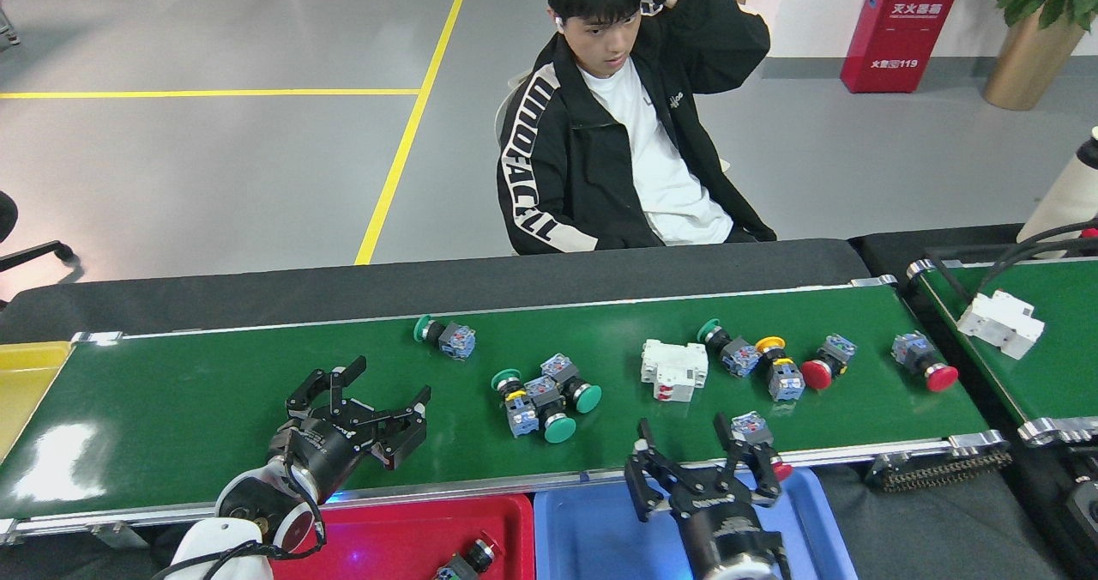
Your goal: Pick switch part from conveyor to tray
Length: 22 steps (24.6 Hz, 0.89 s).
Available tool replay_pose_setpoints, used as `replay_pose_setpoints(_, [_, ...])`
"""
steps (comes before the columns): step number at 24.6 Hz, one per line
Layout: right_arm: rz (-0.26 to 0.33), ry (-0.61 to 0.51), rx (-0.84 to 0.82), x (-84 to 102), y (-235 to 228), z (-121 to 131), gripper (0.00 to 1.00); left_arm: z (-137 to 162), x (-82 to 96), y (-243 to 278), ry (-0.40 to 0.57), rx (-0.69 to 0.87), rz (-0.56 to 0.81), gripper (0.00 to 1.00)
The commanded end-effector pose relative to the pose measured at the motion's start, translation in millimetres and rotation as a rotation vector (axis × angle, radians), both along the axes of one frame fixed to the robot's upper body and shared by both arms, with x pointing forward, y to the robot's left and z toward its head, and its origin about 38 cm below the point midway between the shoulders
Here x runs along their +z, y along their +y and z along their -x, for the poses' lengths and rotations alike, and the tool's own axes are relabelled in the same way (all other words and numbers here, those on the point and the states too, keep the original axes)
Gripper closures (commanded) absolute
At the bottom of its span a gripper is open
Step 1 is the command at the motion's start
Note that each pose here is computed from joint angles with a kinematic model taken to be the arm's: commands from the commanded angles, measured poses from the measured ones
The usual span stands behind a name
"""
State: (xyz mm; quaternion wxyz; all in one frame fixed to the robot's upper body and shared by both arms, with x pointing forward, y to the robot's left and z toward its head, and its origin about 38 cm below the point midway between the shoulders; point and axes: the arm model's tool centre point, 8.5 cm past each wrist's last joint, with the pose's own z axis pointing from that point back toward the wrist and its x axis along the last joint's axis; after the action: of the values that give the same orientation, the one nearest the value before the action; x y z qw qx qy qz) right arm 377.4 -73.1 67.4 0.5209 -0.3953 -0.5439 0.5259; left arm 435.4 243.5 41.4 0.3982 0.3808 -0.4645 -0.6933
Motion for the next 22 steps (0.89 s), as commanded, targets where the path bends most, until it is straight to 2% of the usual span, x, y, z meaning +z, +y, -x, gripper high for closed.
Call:
replay_pose_setpoints(1, [0.019,0.002,-0.045,3.5,6,-11,0.05,-10,10.4,7,-0.025,0.029,-0.004,0.00])
replay_pose_setpoints(6, [0.114,0.048,-0.057,-11.7,20,-34,0.05,-30,19.0,16,-0.033,0.067,-0.013,0.00])
replay_pose_setpoints(8, [0.124,0.074,-0.066,-14.2,20,-49,0.05,-43,24.7,20,-0.037,0.100,-0.020,0.00])
replay_pose_setpoints(14, [0.179,0.113,-0.016,-14.0,39,-78,0.07,-69,27.3,25,-0.002,0.127,-0.020,0.00])
replay_pose_setpoints(16, [0.160,0.116,-0.002,-11.2,41,-80,0.17,-71,24.6,24,0.010,0.132,-0.016,0.00])
replay_pose_setpoints(18, [0.159,0.120,0.029,-10.6,45,-82,0.36,-71,17.7,25,0.033,0.141,-0.019,0.00])
replay_pose_setpoints(19, [0.151,0.114,0.083,-9.2,51,-82,0.53,-71,14.5,26,0.045,0.143,-0.020,0.00])
replay_pose_setpoints(20, [0.136,0.118,0.121,-9.4,55,-81,0.65,-71,10.1,27,0.059,0.149,-0.021,0.00])
replay_pose_setpoints(22, [0.116,0.120,0.162,-9.5,59,-79,0.78,-72,6.6,29,0.073,0.157,-0.022,0.00])
